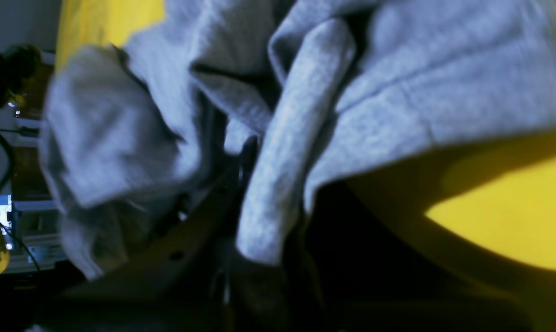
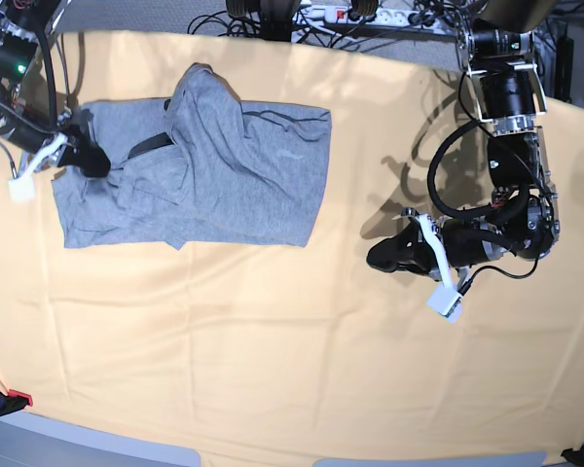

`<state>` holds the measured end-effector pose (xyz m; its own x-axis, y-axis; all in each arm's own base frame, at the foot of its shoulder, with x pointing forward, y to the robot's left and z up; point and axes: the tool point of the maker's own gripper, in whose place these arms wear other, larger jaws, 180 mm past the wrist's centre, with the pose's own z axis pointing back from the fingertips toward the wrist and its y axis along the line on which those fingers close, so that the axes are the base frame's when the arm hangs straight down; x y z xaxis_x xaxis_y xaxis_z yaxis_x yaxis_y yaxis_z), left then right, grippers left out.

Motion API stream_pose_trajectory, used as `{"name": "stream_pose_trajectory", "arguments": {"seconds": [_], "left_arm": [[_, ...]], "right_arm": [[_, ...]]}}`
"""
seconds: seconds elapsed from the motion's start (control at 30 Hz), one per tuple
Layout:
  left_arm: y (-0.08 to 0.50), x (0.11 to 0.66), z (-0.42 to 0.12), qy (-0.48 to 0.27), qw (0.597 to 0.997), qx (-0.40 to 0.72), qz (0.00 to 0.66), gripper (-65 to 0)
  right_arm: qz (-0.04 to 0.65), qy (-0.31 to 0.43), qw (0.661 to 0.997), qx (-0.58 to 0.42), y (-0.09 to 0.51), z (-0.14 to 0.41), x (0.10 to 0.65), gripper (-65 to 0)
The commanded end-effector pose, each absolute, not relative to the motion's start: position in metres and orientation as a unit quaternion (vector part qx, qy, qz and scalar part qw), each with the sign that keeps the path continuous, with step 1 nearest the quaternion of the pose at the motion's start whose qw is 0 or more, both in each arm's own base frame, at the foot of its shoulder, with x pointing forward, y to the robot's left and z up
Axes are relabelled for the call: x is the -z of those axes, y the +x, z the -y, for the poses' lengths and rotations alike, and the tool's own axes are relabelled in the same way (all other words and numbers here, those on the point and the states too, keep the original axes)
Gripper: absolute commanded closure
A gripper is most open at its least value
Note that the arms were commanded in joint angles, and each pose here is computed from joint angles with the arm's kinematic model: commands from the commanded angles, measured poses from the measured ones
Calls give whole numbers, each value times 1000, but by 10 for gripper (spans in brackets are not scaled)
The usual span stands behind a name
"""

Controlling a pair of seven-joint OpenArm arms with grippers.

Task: Layout the t-shirt on the table in an organized manner, then fold the t-shirt properly
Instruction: 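Withdraw the left gripper and grasp the collar end with the right gripper, then lift and flip the collar end over the folded bundle with the right gripper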

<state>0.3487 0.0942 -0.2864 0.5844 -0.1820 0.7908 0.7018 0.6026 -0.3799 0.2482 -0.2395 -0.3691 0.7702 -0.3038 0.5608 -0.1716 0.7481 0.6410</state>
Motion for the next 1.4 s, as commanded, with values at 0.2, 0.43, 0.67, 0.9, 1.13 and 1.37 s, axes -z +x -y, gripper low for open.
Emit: {"name": "stream_pose_trajectory", "arguments": {"seconds": [0.2, 0.43, 0.67, 0.9, 1.13, 1.37], "left_arm": [[358, 266, -93, -357, 797, 280, 399, 0], [358, 265, -93, -358, 796, 279, 401, 0], [360, 263, -93, -358, 793, 275, 409, 0], [360, 263, -93, -357, 794, 276, 408, 0], [360, 264, -93, -357, 794, 277, 407, 0], [360, 264, -93, -357, 794, 277, 406, 0]], "right_arm": [[372, 257, 892, 17, 260, 280, 345, 0], [428, 154, 890, -11, 250, 309, 295, 0], [479, 169, 854, -109, 230, 244, 244, 0], [528, 254, 782, -209, 215, 138, 197, 0], [501, 312, 758, -278, 226, 63, 208, 0], [451, 356, 745, -339, 231, 3, 232, 0]]}}
